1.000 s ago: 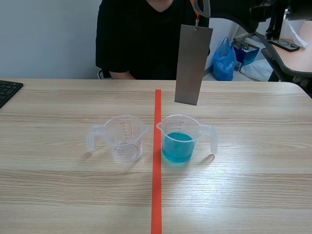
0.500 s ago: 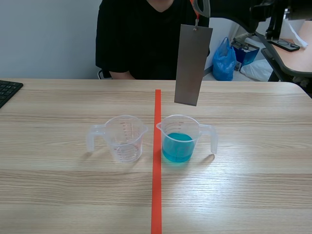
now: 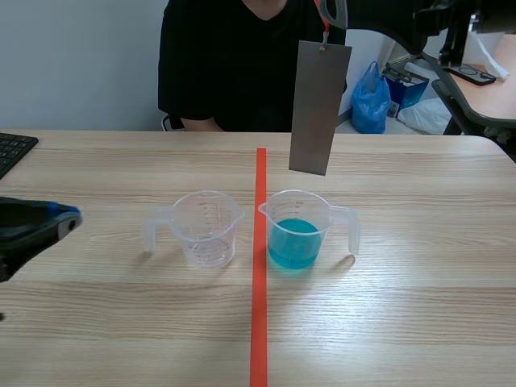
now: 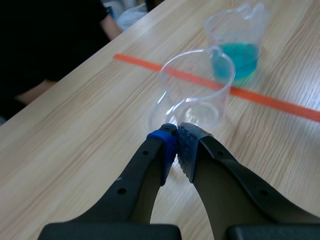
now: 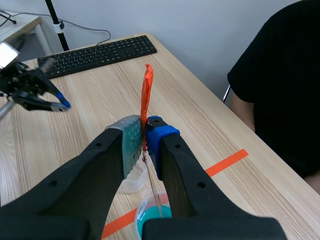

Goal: Do the redox reaction experiment.
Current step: 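Raise the plate and point at it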

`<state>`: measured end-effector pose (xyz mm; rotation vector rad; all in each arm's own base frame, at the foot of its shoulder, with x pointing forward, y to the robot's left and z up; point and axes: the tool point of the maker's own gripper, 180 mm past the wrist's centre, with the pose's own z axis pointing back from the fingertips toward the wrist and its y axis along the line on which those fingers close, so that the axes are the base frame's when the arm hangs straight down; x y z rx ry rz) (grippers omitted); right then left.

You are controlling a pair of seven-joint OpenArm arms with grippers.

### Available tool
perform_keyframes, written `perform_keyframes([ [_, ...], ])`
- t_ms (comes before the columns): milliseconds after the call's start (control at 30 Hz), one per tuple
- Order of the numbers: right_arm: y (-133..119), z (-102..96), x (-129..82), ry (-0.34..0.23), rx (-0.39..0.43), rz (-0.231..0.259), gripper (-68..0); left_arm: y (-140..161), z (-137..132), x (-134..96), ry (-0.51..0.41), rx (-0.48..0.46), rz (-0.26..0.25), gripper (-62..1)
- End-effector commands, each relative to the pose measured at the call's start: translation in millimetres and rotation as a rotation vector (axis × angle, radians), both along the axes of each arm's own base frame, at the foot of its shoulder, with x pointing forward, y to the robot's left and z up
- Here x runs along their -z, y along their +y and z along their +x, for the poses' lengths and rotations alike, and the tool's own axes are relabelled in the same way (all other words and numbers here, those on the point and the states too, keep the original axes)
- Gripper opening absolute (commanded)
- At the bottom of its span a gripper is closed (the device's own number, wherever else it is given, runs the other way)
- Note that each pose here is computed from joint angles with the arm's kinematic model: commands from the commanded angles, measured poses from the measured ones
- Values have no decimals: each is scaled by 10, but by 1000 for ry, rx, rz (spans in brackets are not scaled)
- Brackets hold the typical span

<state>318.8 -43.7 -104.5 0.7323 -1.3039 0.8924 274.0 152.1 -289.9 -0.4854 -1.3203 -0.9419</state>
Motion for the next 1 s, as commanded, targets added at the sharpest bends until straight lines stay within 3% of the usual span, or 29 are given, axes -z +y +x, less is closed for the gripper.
perform_keyframes([
  [0, -22, 3, -133, -32, 0, 20, -660, -172, 96, -111, -23, 20, -48, -569],
  [233, -22, 3, -133, -32, 0, 19, -660, -909, 257, -84, 29, 146, -74, -569],
  [433, -21, 3, -134, -32, 0, 20, -660, -1353, 372, -192, 47, 181, -128, -569],
  [967, -21, 3, -134, -32, -1, 21, -660, -1821, 454, -295, 54, 206, -159, -569],
])
